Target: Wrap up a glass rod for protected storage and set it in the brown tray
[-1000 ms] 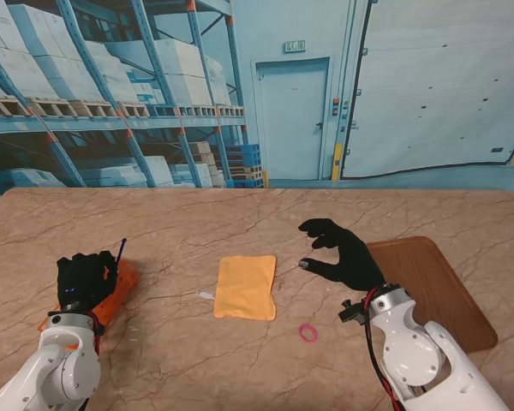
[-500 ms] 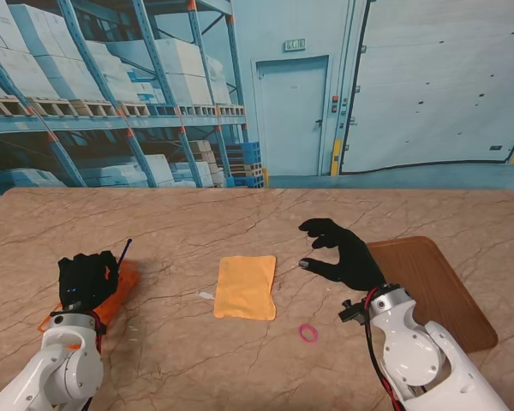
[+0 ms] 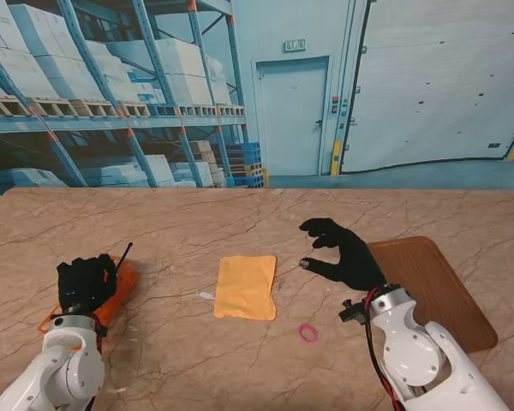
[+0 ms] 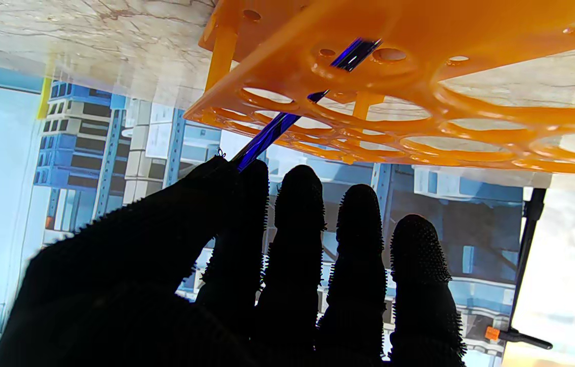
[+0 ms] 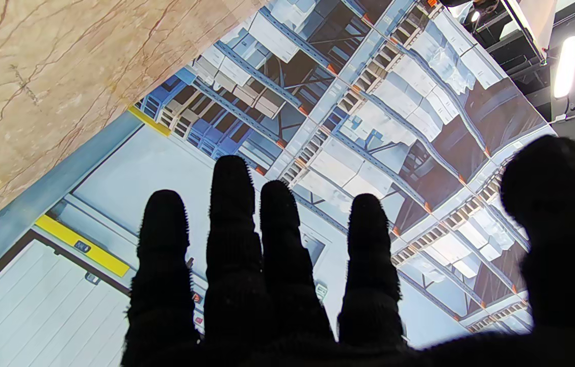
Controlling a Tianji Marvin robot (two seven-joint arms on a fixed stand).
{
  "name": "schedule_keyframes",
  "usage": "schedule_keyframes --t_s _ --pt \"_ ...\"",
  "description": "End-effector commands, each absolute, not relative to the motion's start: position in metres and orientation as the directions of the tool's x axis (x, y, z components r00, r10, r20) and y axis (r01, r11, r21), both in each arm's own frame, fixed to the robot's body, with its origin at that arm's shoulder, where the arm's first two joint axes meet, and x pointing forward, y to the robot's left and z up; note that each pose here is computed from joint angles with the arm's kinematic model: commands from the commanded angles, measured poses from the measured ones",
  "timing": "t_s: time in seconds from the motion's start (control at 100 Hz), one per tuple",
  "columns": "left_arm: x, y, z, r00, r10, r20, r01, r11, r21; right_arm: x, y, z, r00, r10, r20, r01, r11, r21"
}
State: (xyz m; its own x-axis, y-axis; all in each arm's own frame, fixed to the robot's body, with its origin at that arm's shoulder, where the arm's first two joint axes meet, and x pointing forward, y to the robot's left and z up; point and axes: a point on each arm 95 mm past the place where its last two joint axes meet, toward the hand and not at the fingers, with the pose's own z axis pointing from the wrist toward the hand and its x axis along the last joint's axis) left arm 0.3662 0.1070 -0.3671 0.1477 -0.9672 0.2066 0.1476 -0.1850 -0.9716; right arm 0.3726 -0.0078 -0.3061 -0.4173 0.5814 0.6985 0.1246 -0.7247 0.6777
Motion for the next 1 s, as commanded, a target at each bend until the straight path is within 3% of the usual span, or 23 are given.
schedule_keyframes --t_s 0.0,0.99 --pt "0.363 0.104 -0.371 0.15 -0.966 0.209 0.134 -0.189 -0.973 0.37 -0.005 -0.305 -0.421 0.576 0.701 0.126 -0.728 0.674" --pt "0.367 0.106 -0.382 0.15 -0.98 0.129 0.108 -0.113 -0.988 0.371 -0.005 -0.306 -0.418 0.575 0.704 0.127 -0.73 0.672"
